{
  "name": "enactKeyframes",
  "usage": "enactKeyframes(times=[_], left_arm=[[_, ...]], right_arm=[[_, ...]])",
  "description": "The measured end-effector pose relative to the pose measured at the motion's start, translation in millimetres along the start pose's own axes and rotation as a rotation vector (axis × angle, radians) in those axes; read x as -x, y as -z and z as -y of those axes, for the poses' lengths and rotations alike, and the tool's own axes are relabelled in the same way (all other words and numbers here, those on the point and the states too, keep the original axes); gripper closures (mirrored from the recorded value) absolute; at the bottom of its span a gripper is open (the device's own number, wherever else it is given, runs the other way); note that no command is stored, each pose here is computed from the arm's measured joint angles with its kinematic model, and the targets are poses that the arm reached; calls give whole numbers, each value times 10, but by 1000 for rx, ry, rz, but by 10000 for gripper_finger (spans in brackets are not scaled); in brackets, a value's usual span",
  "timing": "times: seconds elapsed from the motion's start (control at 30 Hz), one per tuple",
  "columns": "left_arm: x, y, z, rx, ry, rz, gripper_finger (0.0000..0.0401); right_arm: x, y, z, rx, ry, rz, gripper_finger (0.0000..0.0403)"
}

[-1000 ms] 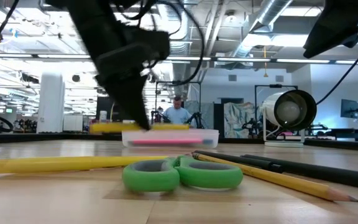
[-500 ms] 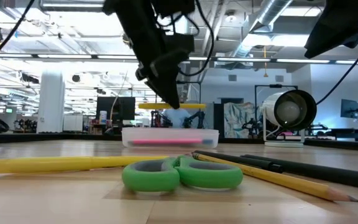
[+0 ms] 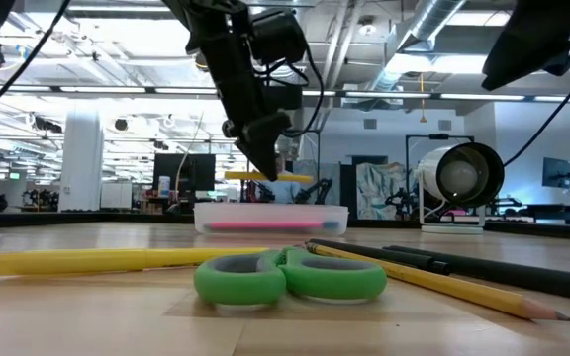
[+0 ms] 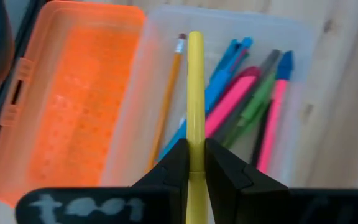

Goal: Pick & place school supplies into a supply box
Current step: Put the left yellow pen into the supply box, then put the right black pen into the supply box

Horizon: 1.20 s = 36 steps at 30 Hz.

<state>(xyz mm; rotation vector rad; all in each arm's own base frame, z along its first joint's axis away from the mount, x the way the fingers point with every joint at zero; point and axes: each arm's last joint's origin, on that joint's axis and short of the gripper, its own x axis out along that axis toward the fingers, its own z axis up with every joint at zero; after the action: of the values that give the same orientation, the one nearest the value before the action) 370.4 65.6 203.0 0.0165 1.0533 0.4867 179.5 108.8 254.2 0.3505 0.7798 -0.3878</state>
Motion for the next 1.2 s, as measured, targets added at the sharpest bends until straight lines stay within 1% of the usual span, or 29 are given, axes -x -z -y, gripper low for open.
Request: enactKeyframes(times=[0.3, 0.4, 0.47, 0.5, 0.63, 0.73, 0.83, 0.93, 1.0, 1.1, 1.2], left_arm=[[-71, -9, -218, 27, -29, -15, 376], [-88, -10, -259, -1, 37, -22, 371], [-95, -9, -268, -15, 71, -24, 358], [-95, -10, -268, -19, 71, -24, 349], [-96, -10, -279, -23, 32, -23, 302], [-96, -10, -279, -20, 35, -24, 272], [-93, -10, -261, -13, 101, -24, 254], [-34, -18, -208, 7, 211, -17, 249], [60, -18, -162, -1, 282, -13, 249], [249, -5, -81, -51, 352, -7, 249], [466, 25, -15, -124, 379, 5, 248]], right_arm=[[-30, -41, 31, -20, 19, 6, 284], [-29, -40, 31, -20, 19, 5, 284], [-29, -41, 30, -21, 18, 6, 284], [-29, -43, 27, -23, 16, 8, 284], [-30, -47, 20, -32, 9, 12, 284], [-30, -48, 19, -35, 8, 12, 284], [-28, -50, 10, -39, 1, 15, 284], [-69, -31, -42, -37, -32, 31, 284], [-122, 24, -82, -26, -64, 37, 284], [-249, 76, -215, -38, -136, 45, 284], [-416, 136, -354, -56, -181, 39, 284]])
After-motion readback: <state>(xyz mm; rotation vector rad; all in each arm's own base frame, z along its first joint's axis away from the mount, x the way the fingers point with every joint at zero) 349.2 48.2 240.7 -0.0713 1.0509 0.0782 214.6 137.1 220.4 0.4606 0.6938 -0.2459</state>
